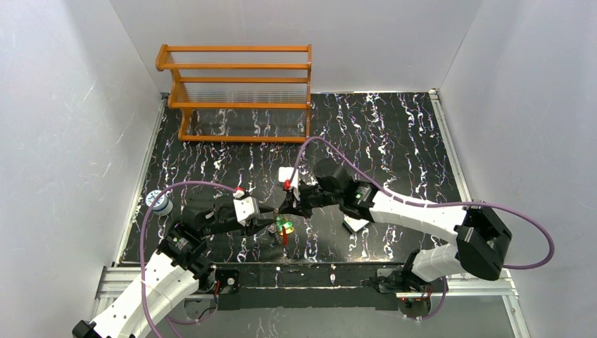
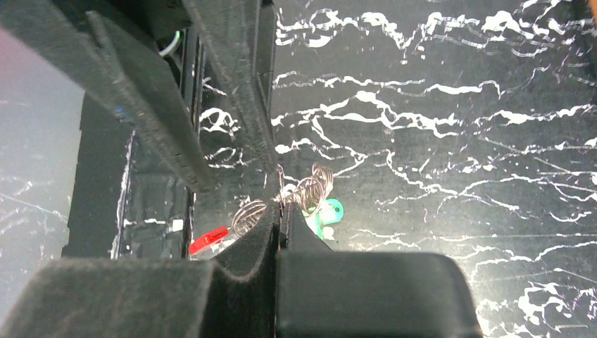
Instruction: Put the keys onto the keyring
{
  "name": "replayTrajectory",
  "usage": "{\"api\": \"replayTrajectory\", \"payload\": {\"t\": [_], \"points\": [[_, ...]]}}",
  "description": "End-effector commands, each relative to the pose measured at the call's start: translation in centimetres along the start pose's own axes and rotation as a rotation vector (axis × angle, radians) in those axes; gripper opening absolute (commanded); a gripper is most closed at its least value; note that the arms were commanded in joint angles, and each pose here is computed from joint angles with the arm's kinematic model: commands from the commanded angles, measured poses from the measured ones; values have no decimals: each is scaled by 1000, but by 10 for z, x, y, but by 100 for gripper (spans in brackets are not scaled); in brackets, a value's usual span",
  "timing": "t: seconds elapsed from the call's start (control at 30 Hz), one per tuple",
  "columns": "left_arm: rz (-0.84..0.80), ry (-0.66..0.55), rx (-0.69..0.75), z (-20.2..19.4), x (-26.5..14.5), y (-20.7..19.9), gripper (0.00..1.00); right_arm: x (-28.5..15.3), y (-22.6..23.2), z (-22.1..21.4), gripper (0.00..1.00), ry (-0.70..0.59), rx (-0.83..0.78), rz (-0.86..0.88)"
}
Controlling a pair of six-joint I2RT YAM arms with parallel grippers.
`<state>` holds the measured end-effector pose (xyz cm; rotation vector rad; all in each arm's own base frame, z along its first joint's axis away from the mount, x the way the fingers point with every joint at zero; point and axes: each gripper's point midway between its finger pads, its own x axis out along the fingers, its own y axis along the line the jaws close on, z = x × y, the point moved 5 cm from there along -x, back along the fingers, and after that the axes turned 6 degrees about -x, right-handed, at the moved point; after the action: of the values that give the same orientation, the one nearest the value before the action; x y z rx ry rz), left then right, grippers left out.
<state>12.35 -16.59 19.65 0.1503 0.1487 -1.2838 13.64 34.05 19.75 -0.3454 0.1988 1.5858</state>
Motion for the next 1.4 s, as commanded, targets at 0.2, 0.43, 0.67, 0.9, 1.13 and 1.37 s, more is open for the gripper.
{"api": "replayTrajectory", "payload": {"t": [0.2,0.43,0.67,0.9,1.13,1.37], "points": [[-3,-9,10,4,1,0,34,2,-7,-3,1,307,32,56],[1,22,-6,-1,2,2,31,5,-1,14,1,253,14,82],[-14,41,-22,-4,4,2,27,6,4,26,1,218,10,109],[-47,61,-42,-8,8,0,22,6,7,33,1,187,6,124],[-63,78,-51,-12,10,-1,15,6,8,37,1,175,9,131],[-68,96,-48,-17,11,-1,7,6,9,43,1,156,15,137]]}}
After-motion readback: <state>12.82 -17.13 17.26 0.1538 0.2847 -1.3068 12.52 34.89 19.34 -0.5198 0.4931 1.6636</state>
